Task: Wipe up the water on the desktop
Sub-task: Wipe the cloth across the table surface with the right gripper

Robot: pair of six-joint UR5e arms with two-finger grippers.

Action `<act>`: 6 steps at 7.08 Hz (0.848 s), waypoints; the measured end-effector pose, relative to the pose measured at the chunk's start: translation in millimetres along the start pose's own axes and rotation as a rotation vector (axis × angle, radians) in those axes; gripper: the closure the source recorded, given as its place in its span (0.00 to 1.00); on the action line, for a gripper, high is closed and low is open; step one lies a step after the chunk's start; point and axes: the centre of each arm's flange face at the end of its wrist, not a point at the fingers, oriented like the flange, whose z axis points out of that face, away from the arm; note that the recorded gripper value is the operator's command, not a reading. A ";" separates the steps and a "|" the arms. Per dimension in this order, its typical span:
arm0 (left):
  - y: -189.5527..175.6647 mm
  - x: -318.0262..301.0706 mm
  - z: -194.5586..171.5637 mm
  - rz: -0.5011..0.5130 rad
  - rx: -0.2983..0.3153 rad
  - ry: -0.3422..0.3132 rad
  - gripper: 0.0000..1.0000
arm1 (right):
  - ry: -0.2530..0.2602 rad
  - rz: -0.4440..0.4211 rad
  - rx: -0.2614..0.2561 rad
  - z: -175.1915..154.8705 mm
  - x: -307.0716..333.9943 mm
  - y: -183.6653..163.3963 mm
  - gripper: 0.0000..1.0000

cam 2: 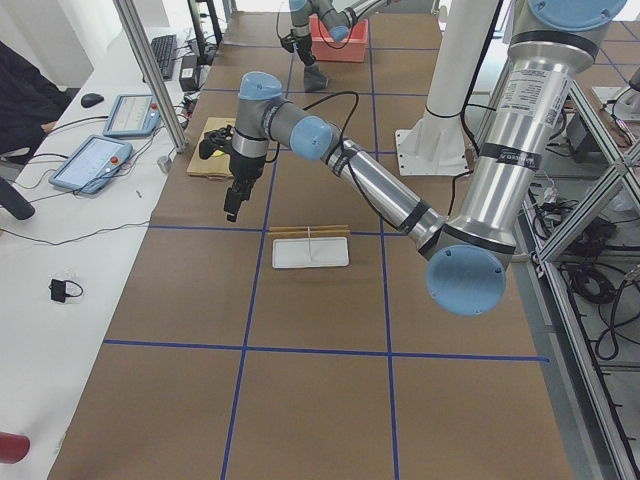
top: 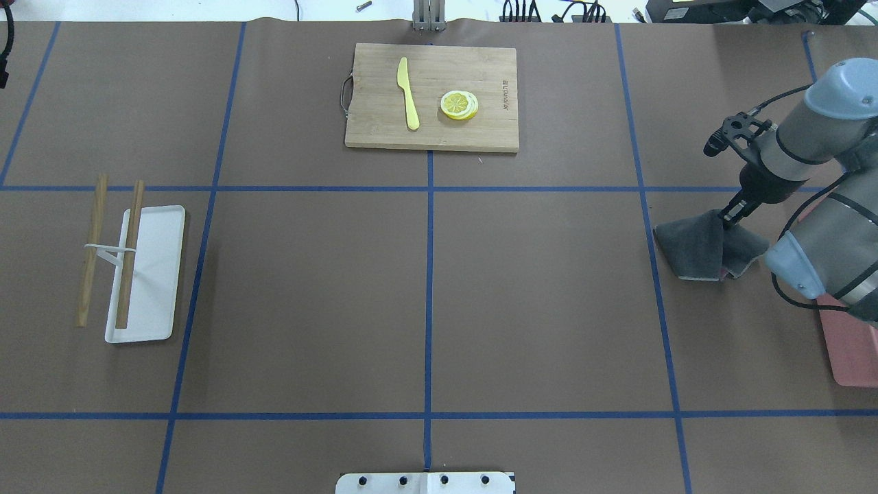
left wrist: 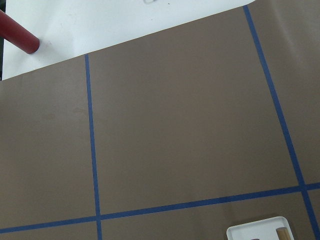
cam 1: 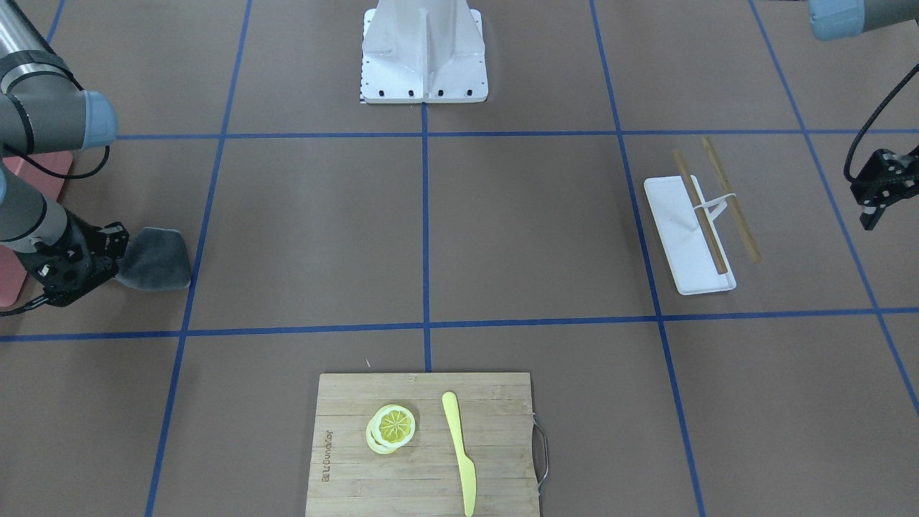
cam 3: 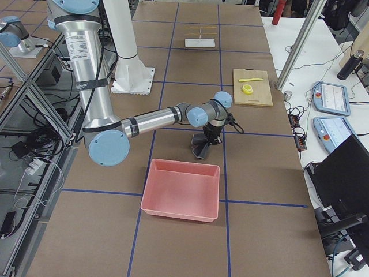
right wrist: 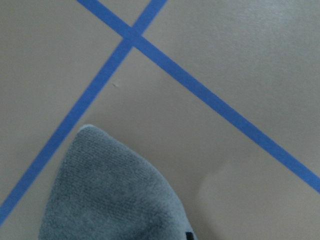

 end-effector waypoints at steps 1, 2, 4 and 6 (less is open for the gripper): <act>0.0 -1.7 2.7 -0.002 -0.005 -0.003 0.02 | -0.033 0.025 0.002 3.0 -34.5 -5.6 1.00; -0.2 -2.7 4.9 -0.003 -0.009 -0.004 0.02 | -0.059 0.047 0.005 3.4 -68.7 -8.3 1.00; -1.3 -3.2 6.2 -0.001 -0.006 -0.005 0.02 | -0.102 0.090 0.003 4.2 -138.5 -6.6 1.00; -3.3 -3.8 7.3 0.001 0.007 -0.002 0.02 | -0.131 0.125 0.001 3.0 -205.7 6.0 1.00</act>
